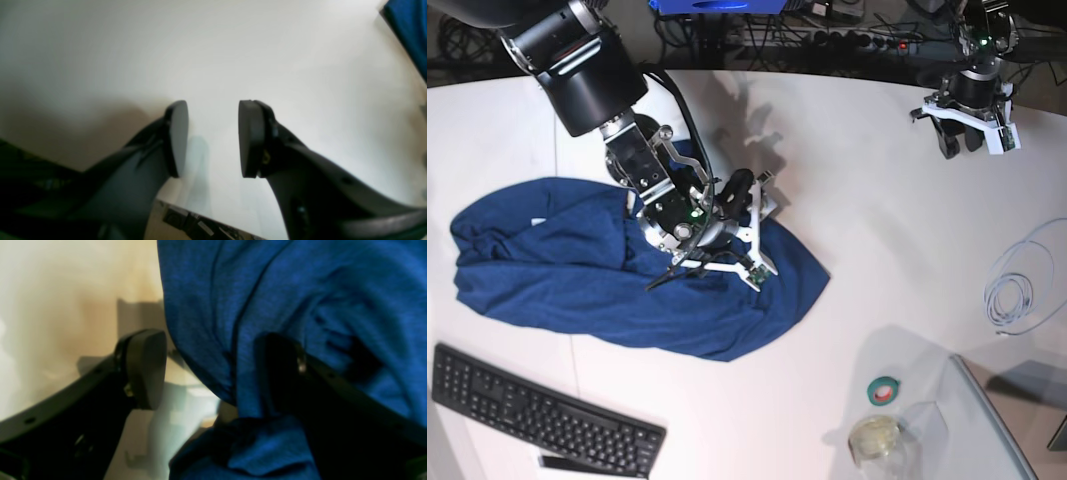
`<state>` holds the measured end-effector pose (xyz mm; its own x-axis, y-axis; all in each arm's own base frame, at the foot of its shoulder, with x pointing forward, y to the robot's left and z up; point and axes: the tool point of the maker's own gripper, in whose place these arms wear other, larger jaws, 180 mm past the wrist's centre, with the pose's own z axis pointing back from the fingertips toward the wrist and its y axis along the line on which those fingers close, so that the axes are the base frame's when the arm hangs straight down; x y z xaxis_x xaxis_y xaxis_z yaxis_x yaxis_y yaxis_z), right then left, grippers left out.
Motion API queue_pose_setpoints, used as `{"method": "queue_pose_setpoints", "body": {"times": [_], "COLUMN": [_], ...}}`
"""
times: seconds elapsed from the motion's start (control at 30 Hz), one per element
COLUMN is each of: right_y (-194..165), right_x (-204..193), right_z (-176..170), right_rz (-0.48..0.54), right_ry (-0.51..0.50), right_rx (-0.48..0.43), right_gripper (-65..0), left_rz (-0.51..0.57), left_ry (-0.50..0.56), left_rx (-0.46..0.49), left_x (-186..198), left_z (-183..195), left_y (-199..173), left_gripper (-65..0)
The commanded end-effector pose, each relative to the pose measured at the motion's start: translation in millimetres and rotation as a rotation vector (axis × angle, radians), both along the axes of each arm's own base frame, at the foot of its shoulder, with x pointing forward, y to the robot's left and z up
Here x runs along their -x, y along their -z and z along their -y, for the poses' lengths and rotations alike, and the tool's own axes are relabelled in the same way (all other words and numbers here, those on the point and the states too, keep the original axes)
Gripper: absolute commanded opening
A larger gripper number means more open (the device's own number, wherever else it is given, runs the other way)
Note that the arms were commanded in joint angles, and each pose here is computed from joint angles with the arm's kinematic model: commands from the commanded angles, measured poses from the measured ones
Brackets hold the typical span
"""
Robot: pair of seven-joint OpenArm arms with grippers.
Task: Layout the t-shirt on the table in an organized manner, then fold the t-shirt properly
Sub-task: 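Lift the grasped shirt fabric with the right gripper and drag it sideways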
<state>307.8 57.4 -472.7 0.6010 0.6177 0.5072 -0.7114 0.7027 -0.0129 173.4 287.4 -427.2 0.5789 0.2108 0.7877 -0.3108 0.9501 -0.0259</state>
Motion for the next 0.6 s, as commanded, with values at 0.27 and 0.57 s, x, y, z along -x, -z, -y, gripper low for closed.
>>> {"method": "queue_pose_setpoints", "body": {"times": [0.27,0.57], "right_y": [-43,-158], "right_x": [-13,-12], "right_z": [-18,17], "right_rz": [0.121,0.389], "right_ry": [-0.001,0.022], "right_rx": [-0.095,-0.131], "right_gripper": [-63.3,-63.6], "left_rz": [0.035,0.046], "left_ry": [0.014,0.018], "left_rx": [-0.015,-0.017], "left_x": [-7,-12], "left_z": [0,0], "left_y": [-9,-11], "left_gripper": [-40.6,-40.6]}}
